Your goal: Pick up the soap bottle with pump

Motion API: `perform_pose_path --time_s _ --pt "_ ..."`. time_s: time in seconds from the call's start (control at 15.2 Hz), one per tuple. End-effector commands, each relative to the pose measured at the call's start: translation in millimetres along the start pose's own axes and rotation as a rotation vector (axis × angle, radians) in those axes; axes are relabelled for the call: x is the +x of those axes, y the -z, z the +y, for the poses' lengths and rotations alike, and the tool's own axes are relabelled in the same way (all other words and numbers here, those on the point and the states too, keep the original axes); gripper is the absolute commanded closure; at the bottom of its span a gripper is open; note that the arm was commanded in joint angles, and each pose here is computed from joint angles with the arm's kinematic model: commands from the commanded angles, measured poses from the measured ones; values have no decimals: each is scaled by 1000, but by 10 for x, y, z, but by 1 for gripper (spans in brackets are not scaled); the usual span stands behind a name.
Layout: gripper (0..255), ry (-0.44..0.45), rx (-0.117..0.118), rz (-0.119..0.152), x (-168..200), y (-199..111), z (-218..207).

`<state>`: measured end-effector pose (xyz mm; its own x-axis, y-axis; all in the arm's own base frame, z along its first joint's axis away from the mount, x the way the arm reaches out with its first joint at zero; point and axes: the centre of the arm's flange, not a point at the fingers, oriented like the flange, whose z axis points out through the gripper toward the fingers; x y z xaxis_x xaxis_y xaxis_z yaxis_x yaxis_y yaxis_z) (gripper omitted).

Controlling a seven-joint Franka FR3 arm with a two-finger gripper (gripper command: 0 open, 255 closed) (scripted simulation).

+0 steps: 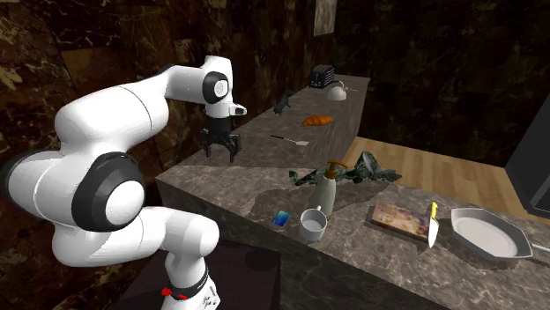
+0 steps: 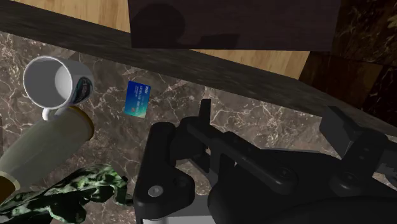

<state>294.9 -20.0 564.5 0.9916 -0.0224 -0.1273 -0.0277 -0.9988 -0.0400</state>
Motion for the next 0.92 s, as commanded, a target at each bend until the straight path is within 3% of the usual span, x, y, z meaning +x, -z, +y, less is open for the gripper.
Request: perform_pose_path --time_s 0.0,0.86 --pt "0 0 0 0 0 0 0" --pt "0 285 27 -31 497 -8 1685"
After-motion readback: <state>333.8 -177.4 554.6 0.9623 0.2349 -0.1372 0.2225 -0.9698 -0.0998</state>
